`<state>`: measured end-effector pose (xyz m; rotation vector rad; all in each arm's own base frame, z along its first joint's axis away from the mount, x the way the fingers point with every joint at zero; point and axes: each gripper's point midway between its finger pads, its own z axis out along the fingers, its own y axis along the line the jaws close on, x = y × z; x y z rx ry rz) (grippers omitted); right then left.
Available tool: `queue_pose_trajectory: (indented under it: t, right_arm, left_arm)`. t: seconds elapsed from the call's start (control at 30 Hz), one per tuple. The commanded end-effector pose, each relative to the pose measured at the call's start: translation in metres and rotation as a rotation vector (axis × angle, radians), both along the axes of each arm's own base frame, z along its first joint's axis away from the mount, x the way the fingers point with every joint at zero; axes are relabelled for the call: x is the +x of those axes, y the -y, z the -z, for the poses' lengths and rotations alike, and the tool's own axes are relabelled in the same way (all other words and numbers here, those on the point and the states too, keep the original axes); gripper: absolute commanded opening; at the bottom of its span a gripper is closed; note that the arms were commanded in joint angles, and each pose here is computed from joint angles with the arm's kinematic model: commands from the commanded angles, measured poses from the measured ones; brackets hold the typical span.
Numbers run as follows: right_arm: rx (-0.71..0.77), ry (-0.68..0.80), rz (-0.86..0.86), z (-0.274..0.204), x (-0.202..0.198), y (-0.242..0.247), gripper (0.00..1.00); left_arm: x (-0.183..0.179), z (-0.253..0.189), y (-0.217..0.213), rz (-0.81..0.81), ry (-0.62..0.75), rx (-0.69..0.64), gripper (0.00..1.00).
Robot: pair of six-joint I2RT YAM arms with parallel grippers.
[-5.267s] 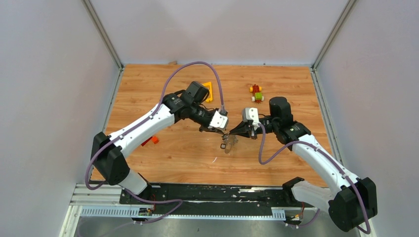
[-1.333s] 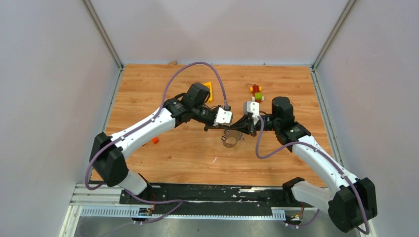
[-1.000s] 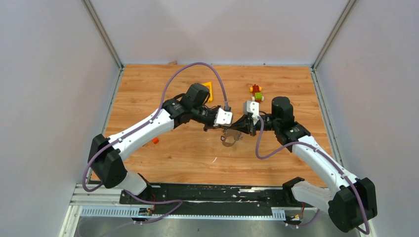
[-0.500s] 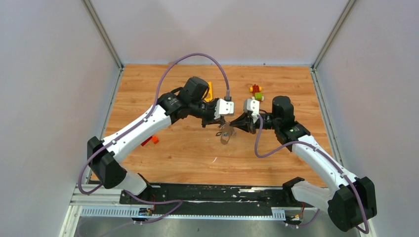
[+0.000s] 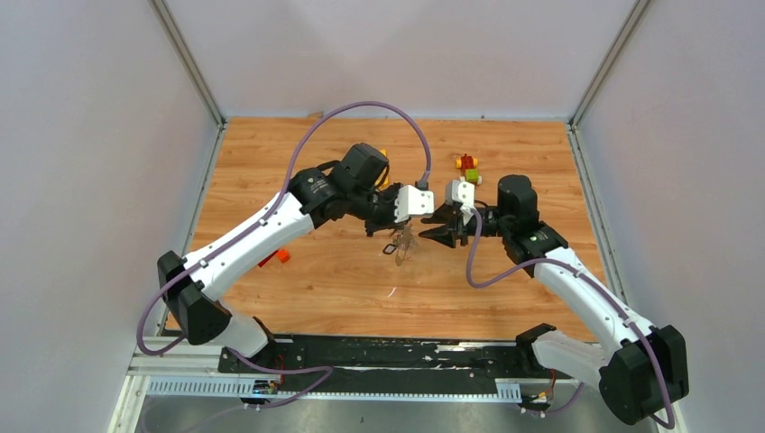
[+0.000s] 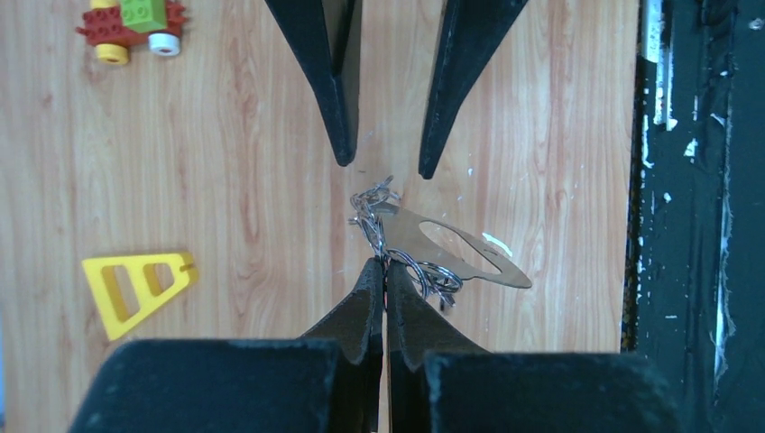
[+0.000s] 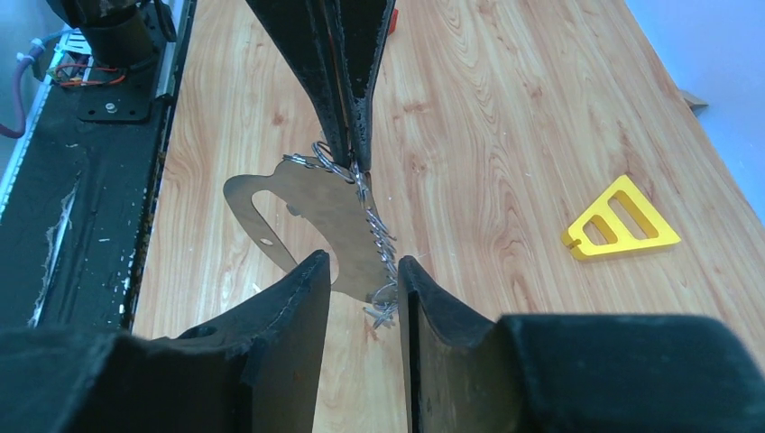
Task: Put the keys on the keyring
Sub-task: Adjust the key on the keyring.
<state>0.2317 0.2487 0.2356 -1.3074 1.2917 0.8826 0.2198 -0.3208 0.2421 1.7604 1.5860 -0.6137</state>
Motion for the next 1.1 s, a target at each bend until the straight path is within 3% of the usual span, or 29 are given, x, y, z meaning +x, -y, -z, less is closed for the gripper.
queue_pose_trajectory:
  t: [0.0, 0.47, 1.07]
  right_arm:
    - [0.069, 0.016, -0.054, -0.031, -0.006, -0.005, 0.34]
    - [0.193, -0.142, -0.206, -0.047, -0.019, -0.023, 0.36]
    - [0.196, -0.164, -0.275, -0.047, -0.028, -0.041, 0.32]
  left_arm:
    - [0.001, -0.024, -0.007, -0.083, 0.07, 0.043, 0.0]
    - [-0.02, -0.039, -0.019, -0.116, -0.011, 0.218, 0.0]
    - [-0.032, -0.034, -0.01, -0.095, -0.108, 0.21, 0.0]
